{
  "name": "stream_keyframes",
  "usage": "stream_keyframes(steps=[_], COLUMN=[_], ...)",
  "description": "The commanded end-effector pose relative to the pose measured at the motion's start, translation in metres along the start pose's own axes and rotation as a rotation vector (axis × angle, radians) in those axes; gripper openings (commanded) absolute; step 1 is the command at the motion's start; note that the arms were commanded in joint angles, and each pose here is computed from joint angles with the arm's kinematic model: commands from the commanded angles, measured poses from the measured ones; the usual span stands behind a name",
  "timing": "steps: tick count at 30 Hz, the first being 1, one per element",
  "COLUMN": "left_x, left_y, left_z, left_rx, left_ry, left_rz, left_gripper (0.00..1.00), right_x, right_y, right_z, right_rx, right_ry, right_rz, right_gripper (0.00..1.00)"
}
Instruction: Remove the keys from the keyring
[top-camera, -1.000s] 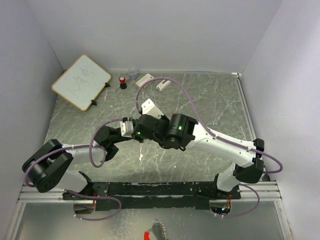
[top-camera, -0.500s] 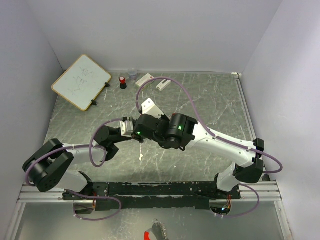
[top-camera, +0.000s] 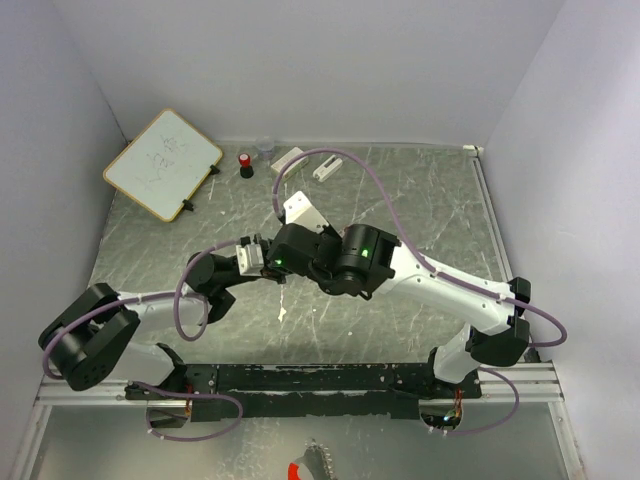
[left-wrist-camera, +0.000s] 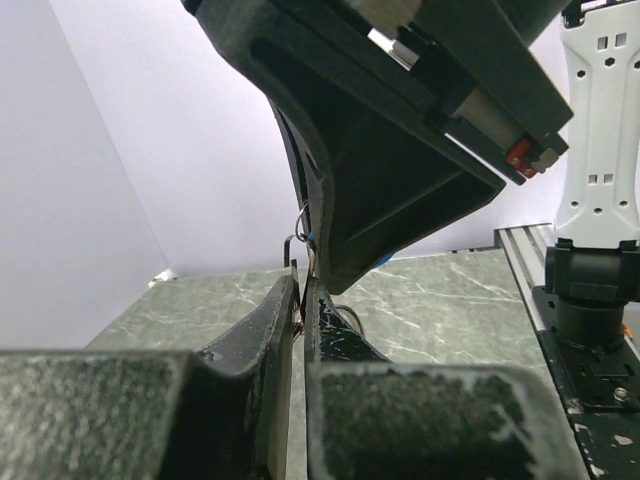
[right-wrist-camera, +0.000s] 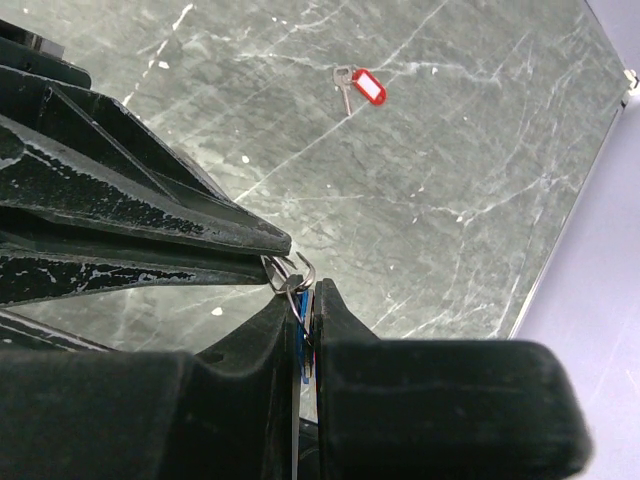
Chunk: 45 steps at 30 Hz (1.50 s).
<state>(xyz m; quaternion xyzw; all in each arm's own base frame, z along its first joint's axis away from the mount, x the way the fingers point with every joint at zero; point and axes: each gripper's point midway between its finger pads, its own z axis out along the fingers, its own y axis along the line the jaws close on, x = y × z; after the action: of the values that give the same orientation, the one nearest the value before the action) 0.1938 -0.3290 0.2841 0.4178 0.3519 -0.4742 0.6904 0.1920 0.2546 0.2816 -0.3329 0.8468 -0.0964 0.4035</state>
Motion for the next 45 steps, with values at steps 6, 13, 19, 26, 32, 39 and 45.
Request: stream_keyframes(steps=[6,13,19,26,32,39,45], left_x=[0.012,0.013,0.008,-0.005,-0.01,-0.012,-0.021], left_y=[0.027,0.032,0.034,0.041,0.045,0.062,0.067], left_z=[-0.012,-0.018,-0.022,-0.021,-0.021,-0.02,-0.023], left_rx=[-0.142,-0.178,-0.216,-0.258,-0.283,-0.355,-0.38], left_ry=[0.113,0.145,0.118,0.076,0.081,0.172,0.247], left_rz=[0.096,0.121,0.12,0.125,0.109,0.068,0.067], left_gripper=[0.07,0.07,0.06,0.07,0.07,0.07,0.07], right_x=[-0.014,-0.02,-0.022,-0.031,-0.038,-0.04,-0.056], right_y=[-0.01,-0.012,-0.013,-0.018,-0.025,-0.029,-0.045], right_z=[-0.018,-0.02,-0.02,-0.026,-0.03,-0.026,-0.028], right_rx=[-0.015,-0.011,-0.01,-0.006,0.01,0.048,0.112], right_ry=[-0.042,-0.059,-0.074,-0.114,-0.147,-0.165,-0.29], right_rz=[0.049,0.059,0.076,0.121,0.131,0.129,0.201], right_gripper=[0.0,0.0,0.0,0.0,0.04,0.17,0.21])
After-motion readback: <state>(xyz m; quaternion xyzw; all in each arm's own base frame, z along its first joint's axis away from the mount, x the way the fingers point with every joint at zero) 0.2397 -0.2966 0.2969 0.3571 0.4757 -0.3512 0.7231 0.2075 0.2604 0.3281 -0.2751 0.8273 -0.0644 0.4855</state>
